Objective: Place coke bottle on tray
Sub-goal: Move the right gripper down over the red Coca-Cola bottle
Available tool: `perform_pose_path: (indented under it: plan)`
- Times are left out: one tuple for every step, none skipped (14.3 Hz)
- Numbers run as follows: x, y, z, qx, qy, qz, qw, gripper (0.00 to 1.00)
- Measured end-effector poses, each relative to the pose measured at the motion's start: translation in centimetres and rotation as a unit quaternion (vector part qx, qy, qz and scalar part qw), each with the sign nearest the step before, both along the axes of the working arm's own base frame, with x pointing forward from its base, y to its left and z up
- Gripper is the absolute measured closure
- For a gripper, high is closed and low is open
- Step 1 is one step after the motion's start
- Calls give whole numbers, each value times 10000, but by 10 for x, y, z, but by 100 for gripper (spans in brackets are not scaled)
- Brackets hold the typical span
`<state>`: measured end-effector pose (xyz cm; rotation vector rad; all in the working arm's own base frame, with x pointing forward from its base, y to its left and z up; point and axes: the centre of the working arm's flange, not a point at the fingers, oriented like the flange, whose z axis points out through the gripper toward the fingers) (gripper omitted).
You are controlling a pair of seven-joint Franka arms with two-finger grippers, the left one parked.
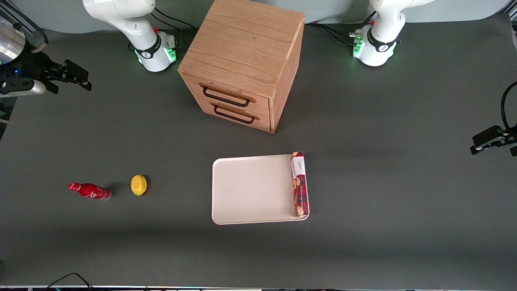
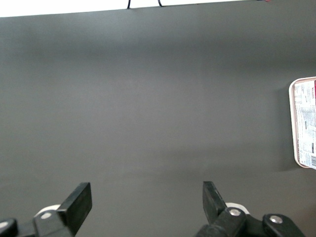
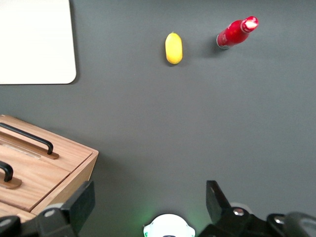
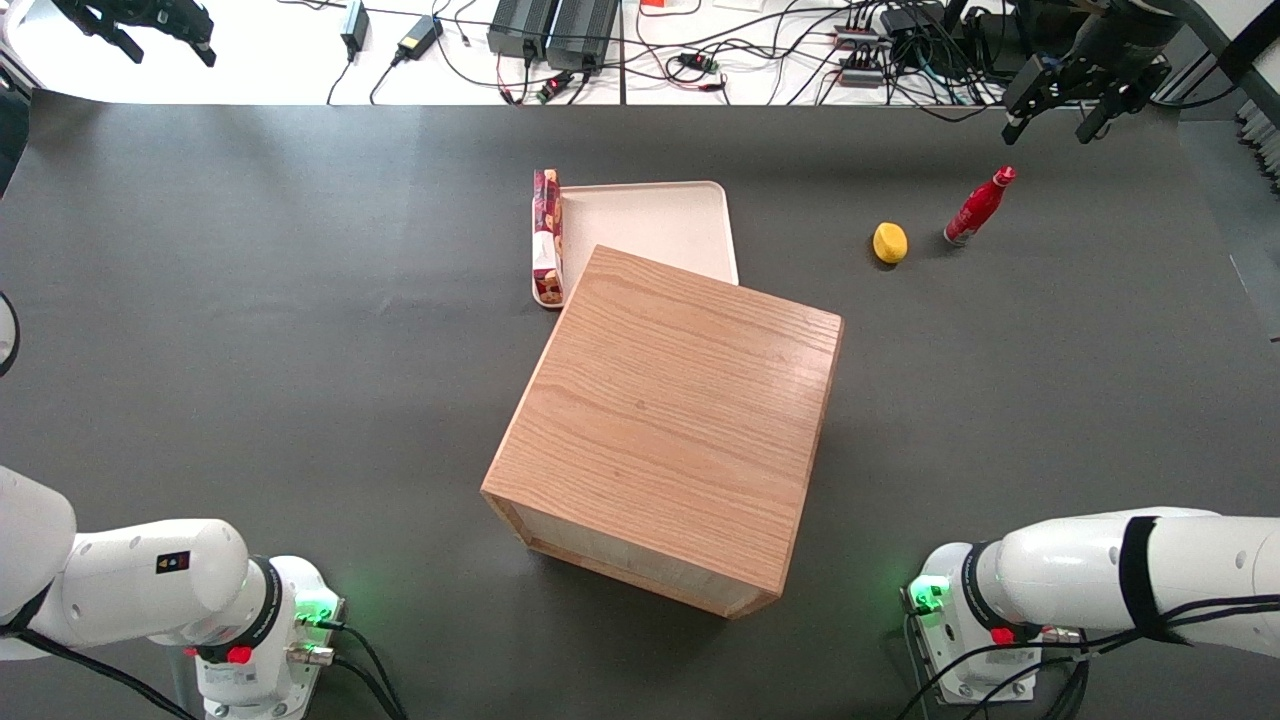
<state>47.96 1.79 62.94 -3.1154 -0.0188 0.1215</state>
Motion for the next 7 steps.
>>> perform_pose_path:
  plan:
    - [1, -4, -1, -2, 12, -39, 10000, 0]
    - [1, -7, 0, -14, 8, -63, 10000, 0]
    - [2, -9, 2, -18, -16, -78, 10000, 0]
    - [2, -11, 4, -24, -37, -95, 9999, 0]
    - [4, -14, 5, -58, -59, -115, 9999, 0]
    - [7, -18, 7, -114, -77, -104, 9999, 0]
    - [11, -27, 6, -139, -77, -18, 9999, 0]
